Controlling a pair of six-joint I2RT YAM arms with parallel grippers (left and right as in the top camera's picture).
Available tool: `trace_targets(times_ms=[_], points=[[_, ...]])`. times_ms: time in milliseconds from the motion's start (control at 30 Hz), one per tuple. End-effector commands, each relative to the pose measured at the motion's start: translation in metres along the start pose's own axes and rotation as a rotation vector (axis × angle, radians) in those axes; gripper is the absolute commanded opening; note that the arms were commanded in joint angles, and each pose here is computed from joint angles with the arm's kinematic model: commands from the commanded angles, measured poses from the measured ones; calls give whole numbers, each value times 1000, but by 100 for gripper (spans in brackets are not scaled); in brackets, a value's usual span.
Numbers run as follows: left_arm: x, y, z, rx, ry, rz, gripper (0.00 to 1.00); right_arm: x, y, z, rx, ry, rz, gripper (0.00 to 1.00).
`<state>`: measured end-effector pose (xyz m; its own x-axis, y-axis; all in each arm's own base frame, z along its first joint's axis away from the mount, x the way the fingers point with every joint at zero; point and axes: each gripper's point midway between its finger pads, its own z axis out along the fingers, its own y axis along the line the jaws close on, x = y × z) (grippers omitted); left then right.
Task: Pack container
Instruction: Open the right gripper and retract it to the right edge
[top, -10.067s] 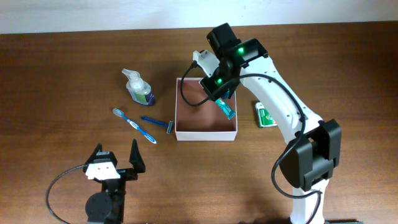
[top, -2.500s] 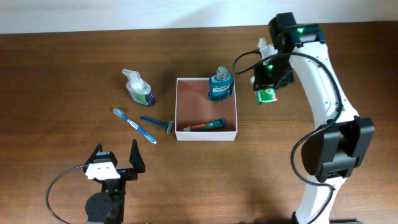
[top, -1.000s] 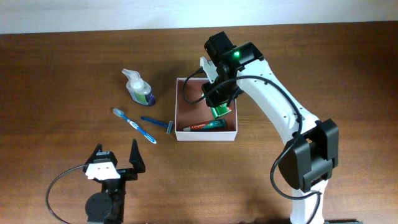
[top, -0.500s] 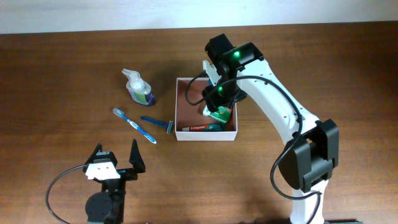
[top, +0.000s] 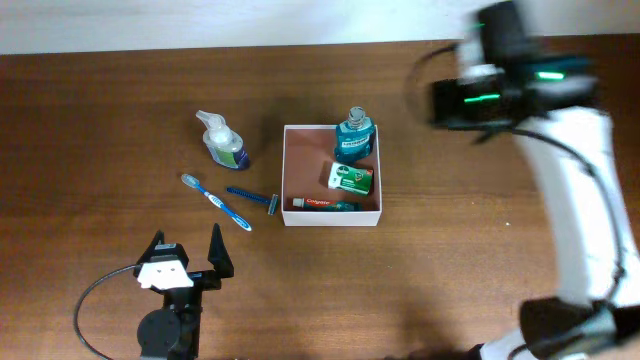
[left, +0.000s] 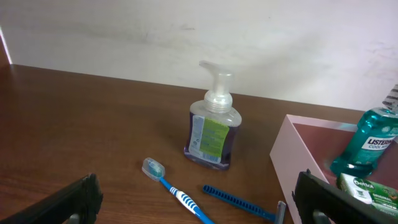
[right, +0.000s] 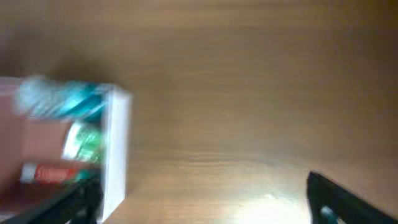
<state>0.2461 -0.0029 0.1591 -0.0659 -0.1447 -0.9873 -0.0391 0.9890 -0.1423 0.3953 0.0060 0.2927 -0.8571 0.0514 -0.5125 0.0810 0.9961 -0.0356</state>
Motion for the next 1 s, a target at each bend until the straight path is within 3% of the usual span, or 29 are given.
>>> trace_targets(times_ms=[0,300,967], points=[[1,-2,0,10,3,16,100,-1,-62,-13,101,-25,145,99],[1,-2,0,10,3,16,99,14,-135,-11,160,3,325,99],[1,-2,0,10,3,16,99,15,-139,-11,167,3,334,99]])
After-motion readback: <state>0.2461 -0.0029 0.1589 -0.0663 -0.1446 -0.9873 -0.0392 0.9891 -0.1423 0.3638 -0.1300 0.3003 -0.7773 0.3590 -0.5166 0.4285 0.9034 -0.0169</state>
